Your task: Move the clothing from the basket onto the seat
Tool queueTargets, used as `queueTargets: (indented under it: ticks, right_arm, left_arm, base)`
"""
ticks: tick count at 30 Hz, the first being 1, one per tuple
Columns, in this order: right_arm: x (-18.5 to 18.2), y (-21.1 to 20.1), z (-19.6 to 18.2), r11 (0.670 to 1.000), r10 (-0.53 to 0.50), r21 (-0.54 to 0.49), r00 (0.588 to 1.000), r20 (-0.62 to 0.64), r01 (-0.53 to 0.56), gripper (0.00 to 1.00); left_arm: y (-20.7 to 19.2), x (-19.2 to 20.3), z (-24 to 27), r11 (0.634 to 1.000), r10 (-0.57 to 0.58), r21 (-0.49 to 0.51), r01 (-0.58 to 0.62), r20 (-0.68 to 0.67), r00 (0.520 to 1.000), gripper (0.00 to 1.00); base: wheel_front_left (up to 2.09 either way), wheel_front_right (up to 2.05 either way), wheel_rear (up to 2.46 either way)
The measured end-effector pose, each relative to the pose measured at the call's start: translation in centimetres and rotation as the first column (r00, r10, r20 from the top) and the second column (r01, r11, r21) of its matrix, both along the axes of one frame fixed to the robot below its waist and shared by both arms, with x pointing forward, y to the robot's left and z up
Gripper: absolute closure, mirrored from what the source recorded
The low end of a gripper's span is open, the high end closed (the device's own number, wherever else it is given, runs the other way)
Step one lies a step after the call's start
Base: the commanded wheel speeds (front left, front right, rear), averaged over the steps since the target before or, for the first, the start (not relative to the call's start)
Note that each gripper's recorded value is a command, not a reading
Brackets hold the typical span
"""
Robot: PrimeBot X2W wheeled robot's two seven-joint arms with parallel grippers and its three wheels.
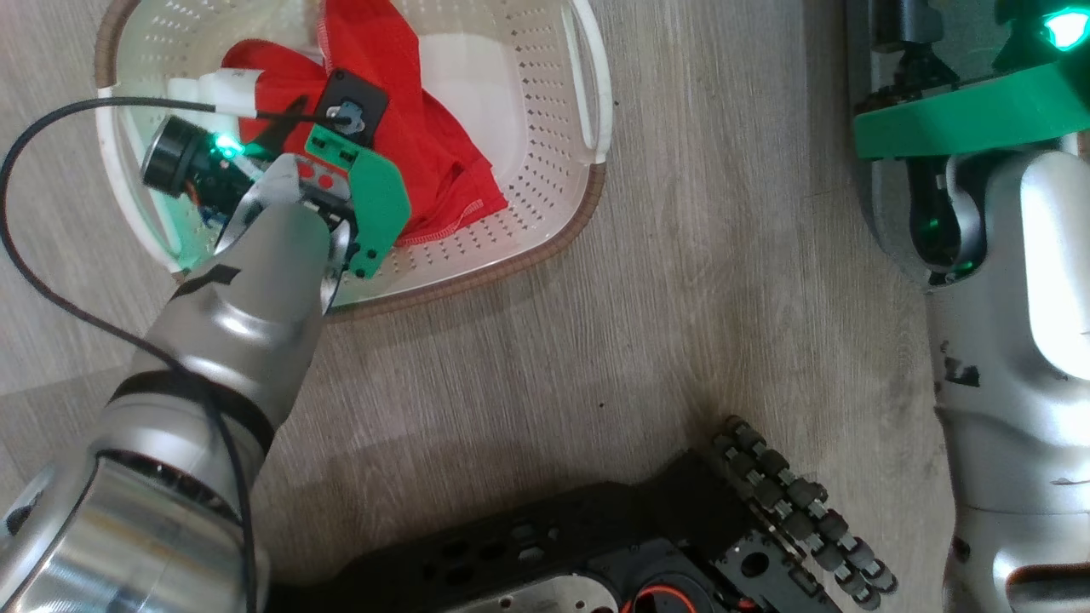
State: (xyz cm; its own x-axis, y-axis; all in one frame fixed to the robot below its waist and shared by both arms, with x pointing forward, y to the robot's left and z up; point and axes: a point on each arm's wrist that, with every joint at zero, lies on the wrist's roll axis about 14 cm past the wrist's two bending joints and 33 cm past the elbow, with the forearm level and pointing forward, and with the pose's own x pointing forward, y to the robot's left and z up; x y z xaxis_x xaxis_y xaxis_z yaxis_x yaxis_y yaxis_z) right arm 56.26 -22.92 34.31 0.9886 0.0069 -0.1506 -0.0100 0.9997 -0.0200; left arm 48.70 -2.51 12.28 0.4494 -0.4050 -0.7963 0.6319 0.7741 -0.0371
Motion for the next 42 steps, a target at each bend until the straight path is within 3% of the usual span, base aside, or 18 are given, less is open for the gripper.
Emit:
queueTargets:
  ticks: [12, 13, 14, 16, 17, 27, 33, 42]
  right_arm:
    - [-0.3, -0.5, -0.8, 1.000, -0.020, 0.002, 1.000, -0.007, 0.020, 0.00]
    - [-0.4, -0.6, -0.9, 1.000, -0.022, 0.003, 1.000, -0.011, 0.022, 0.00]
    - [-0.5, -0.6, -1.1, 1.000, -0.024, 0.003, 1.000, -0.015, 0.024, 0.00]
    - [-0.6, -0.6, -1.4, 1.000, -0.026, 0.005, 0.999, -0.021, 0.026, 0.00]
    - [-0.6, -0.6, -1.3, 1.000, -0.028, 0.005, 0.999, -0.019, 0.028, 0.00]
    - [0.1, -0.7, 0.0, 1.000, -0.028, 0.006, 1.000, 0.013, 0.028, 0.00]
    - [0.8, -0.7, 2.8, 1.000, -0.027, 0.014, 0.997, 0.068, 0.026, 0.00]
    - [0.1, 0.2, 8.1, 0.999, -0.009, 0.033, 0.990, 0.141, 0.004, 0.00]
  left_arm:
    - [2.4, -1.6, -2.5, 0.987, -0.039, 0.155, 0.047, -0.057, 0.998, 0.00]
    - [2.5, -1.7, -2.6, 0.987, -0.040, 0.156, 0.049, -0.060, 0.997, 0.07]
    - [2.5, -1.7, -2.6, 0.987, -0.041, 0.156, 0.050, -0.061, 0.997, 0.07]
    - [2.3, -2.1, -2.7, 0.986, -0.056, 0.150, 0.067, -0.076, 0.996, 0.85]
    - [2.2, -2.2, -2.8, 0.987, -0.059, 0.145, 0.070, -0.082, 0.995, 1.00]
    - [0.9, -1.4, -1.5, 0.998, -0.053, 0.042, 0.056, -0.061, 0.997, 1.00]
    - [0.0, 0.6, 1.7, 0.996, -0.002, -0.091, 0.005, 0.028, 1.000, 1.00]
    - [1.2, 0.5, 8.0, 0.982, 0.082, -0.177, -0.063, 0.102, 0.991, 1.00]
  base:
    - [0.00, 0.00, 0.00]
    - [0.00, 0.00, 0.00]
    - [0.00, 0.00, 0.00]
    - [0.00, 0.00, 0.00]
    - [0.00, 0.00, 0.00]
    - [0.00, 0.00, 0.00]
    - [0.00, 0.00, 0.00]
    - [0.00, 0.00, 0.00]
